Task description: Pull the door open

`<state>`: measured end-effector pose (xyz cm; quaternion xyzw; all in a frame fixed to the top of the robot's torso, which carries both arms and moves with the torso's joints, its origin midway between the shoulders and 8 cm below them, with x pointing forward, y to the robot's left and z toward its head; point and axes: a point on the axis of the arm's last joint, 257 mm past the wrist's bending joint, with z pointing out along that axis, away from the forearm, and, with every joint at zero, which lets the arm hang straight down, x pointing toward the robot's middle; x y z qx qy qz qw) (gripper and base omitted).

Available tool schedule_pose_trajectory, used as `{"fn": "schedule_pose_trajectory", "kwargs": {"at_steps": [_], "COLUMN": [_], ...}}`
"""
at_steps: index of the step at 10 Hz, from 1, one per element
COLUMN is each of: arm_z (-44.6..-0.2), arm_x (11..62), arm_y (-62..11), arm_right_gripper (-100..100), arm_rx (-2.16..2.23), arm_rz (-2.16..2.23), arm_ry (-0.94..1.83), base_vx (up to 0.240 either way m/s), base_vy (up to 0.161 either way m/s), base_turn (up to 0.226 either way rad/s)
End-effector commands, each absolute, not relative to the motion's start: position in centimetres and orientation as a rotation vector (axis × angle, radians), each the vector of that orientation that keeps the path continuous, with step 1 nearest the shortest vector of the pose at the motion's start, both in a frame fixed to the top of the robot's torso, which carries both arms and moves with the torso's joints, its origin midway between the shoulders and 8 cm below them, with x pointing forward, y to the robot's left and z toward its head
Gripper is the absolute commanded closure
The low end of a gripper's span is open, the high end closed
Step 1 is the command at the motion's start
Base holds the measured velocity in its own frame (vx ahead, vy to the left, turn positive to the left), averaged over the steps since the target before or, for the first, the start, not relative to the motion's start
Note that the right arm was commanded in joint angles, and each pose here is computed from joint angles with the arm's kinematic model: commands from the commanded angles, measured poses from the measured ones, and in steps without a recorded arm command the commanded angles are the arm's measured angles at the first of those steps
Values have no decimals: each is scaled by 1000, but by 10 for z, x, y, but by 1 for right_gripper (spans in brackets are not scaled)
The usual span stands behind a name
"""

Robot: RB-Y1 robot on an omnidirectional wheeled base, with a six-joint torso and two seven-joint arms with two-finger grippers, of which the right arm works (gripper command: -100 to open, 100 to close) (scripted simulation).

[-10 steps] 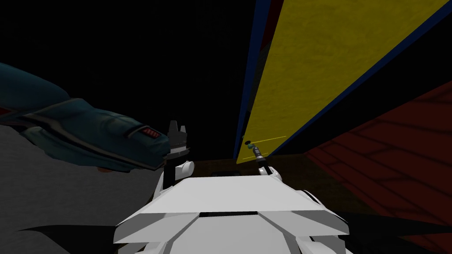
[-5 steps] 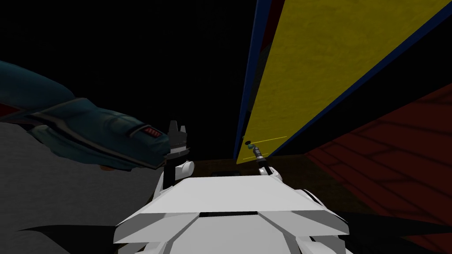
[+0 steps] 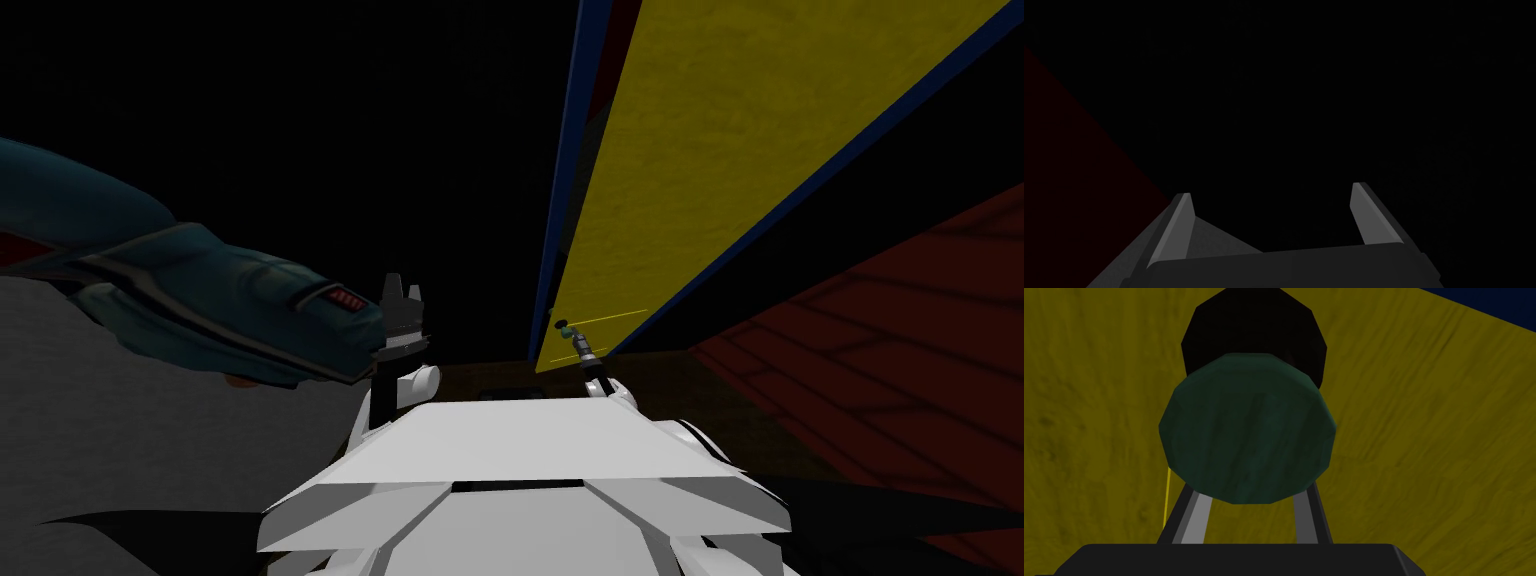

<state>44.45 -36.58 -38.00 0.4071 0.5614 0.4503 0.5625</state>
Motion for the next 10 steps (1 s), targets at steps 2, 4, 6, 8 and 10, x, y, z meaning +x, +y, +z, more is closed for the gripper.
{"fn": "schedule_pose_trajectory", "kwargs": {"at_steps": [2,4,6,8,10], "arm_z": [-379,-379,-380,-380,-380], "arm_x": [443,444,444,444,444], "arm_y": [-367,-368,-369,-369,-370], "arm_right_gripper": [100,100,100,100,100], "arm_rx": [986,1024,1070,1099,1152], "arm_rz": [1087,1120,1162,1187,1234], "arm_ry": [1307,1287,1261,1245,1212], "base_vx": [-15,-40,-58,-45,-51], "base_vy": [-24,-32,-24,-28,-28], "base_turn": [15,55,62,50,78]}}
